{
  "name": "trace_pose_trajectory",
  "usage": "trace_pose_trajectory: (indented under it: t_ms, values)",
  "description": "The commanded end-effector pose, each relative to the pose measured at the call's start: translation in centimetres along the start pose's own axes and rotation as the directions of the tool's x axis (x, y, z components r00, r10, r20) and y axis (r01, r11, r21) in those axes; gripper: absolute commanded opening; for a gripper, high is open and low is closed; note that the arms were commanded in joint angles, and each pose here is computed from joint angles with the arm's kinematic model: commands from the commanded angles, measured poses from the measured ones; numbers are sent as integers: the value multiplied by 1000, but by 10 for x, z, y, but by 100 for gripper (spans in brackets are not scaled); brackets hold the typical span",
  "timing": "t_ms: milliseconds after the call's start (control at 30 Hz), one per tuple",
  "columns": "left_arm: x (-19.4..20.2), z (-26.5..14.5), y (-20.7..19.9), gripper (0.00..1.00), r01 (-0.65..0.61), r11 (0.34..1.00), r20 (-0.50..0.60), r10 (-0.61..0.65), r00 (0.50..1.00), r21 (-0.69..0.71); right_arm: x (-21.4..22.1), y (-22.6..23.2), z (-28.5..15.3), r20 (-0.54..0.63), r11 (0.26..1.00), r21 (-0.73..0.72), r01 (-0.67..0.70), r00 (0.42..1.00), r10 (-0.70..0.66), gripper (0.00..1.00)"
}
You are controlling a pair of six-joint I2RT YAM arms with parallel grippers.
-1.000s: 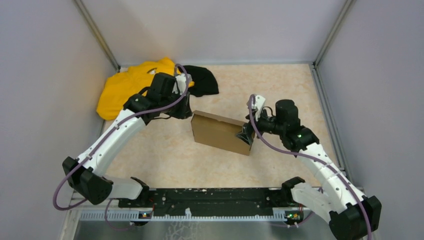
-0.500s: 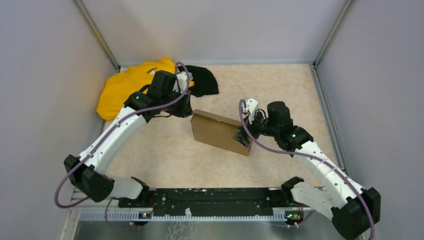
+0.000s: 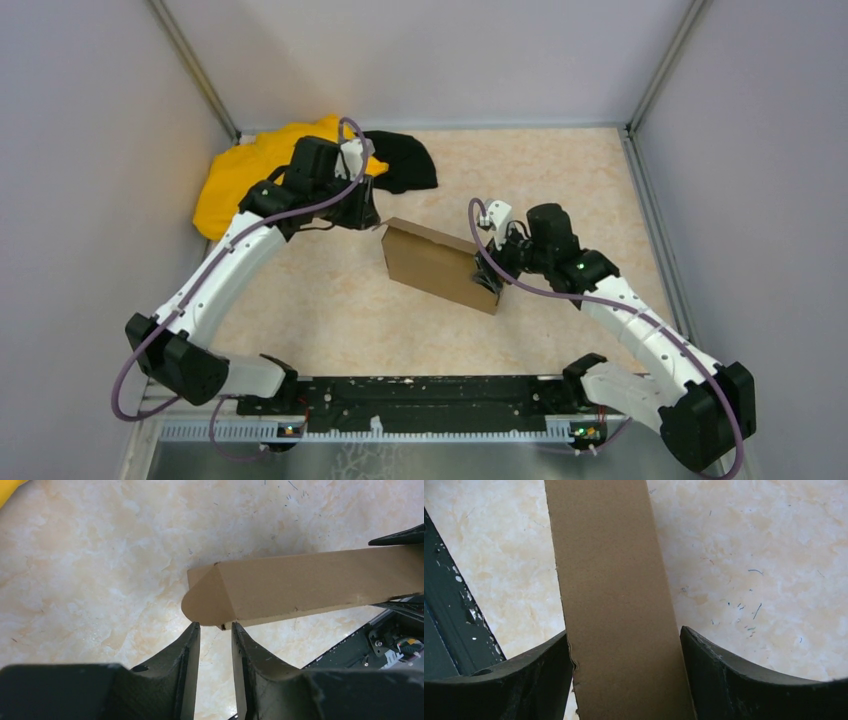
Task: Fold the paper box
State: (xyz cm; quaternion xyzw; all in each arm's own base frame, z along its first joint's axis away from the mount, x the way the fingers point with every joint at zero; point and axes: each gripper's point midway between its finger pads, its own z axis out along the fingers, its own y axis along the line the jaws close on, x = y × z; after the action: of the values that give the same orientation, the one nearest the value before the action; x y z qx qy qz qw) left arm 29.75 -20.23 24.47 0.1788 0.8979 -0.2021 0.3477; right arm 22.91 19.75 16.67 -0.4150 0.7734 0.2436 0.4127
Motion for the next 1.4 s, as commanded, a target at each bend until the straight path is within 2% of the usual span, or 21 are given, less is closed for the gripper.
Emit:
trace_pose_trajectory:
  t_ms: [0,100,233,300,433,667,900,1033,1367]
  values:
    - [-2,-6,-12,38,-28,996,41,25,999,83,-16,4,-4,49,999,-12,30,998,-29,69]
    - [1,-5,-14,46,-43,994,43,39,998,100,-14,5,-2,41,999,-23,32,999,-31,64]
    - [3,-9,-7,65,-70,995,71,66,995,67,-14,6,-2,40,999,-33,38,999,-36,62]
    - [2,-11,-1,71,-82,996,91,78,993,34,-15,8,-2,40,998,-45,39,999,-37,62]
    - [0,-9,5,74,-105,994,103,104,989,6,-15,8,0,31,998,-56,38,999,-37,61]
    - [-6,-2,7,70,-201,979,166,196,966,12,-14,13,2,28,995,-91,35,999,-32,60]
    - [2,8,22,64,-256,965,152,261,953,-50,-13,16,1,19,994,-106,38,999,-36,59]
    - [4,13,22,52,-267,963,151,270,951,-39,-13,16,1,15,993,-109,37,999,-36,58]
    - [3,17,19,38,-269,963,163,269,949,-22,-13,17,3,12,992,-120,34,999,-33,56]
